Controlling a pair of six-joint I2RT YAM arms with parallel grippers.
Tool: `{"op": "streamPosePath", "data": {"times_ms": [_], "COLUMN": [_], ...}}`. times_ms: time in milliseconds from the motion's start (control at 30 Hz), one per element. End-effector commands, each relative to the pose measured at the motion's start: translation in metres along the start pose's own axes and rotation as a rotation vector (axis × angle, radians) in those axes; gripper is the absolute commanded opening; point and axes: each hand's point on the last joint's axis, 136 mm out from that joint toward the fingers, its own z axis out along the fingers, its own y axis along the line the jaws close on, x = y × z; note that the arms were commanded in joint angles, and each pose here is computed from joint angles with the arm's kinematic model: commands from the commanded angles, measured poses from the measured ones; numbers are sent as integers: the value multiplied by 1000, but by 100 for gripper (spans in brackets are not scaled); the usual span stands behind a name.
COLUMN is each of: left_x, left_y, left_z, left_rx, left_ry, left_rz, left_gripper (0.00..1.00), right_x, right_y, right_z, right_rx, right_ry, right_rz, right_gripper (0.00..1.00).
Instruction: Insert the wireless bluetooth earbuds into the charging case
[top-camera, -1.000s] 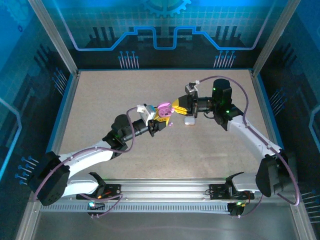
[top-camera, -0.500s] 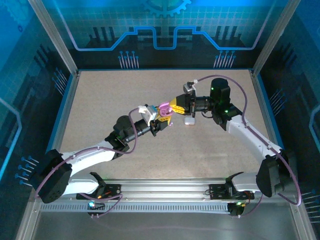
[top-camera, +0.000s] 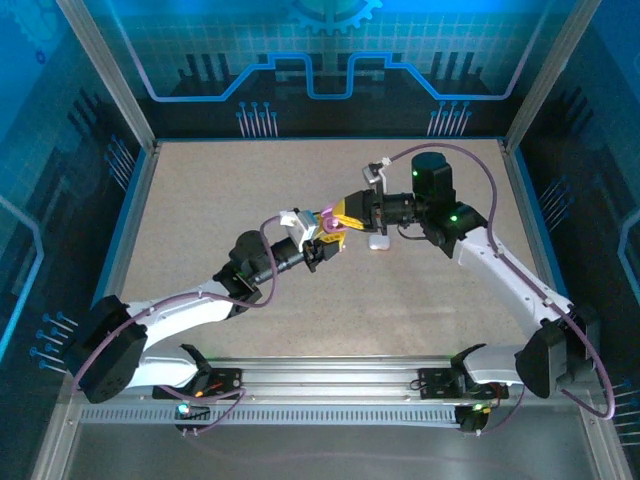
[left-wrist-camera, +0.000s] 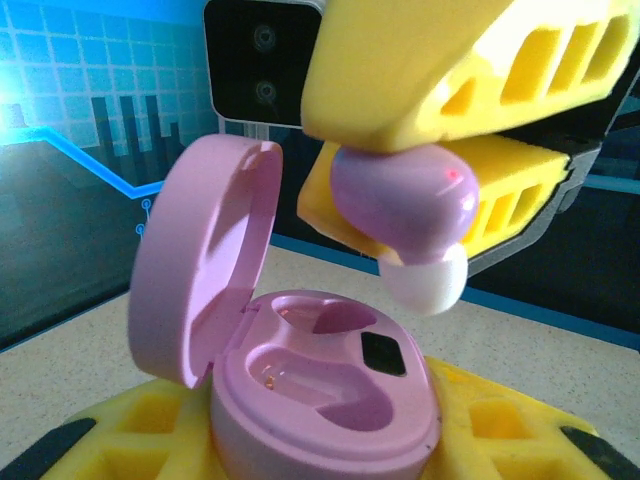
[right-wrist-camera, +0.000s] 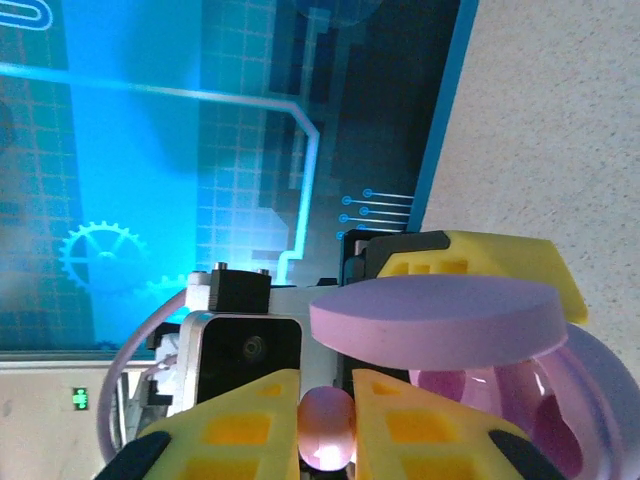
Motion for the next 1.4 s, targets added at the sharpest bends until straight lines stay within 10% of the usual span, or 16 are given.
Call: {"op": "streamPosePath", "data": {"times_ms": [0,1367], "left_x": [-26,-45], "left_y": [-4,-15], "left_z": [6,8], "left_rx": [14,53], "left_ry": [-80,-144], "left_rz": [21,-29], "left_gripper": [32,33], "right_x": [5,6], "right_y": [0,-21], "right_z": [-1,10], "right_rx": [57,276], "right_ry": [-16,-98], "right_rz": [-57,-257], "right_gripper": [18,20]}}
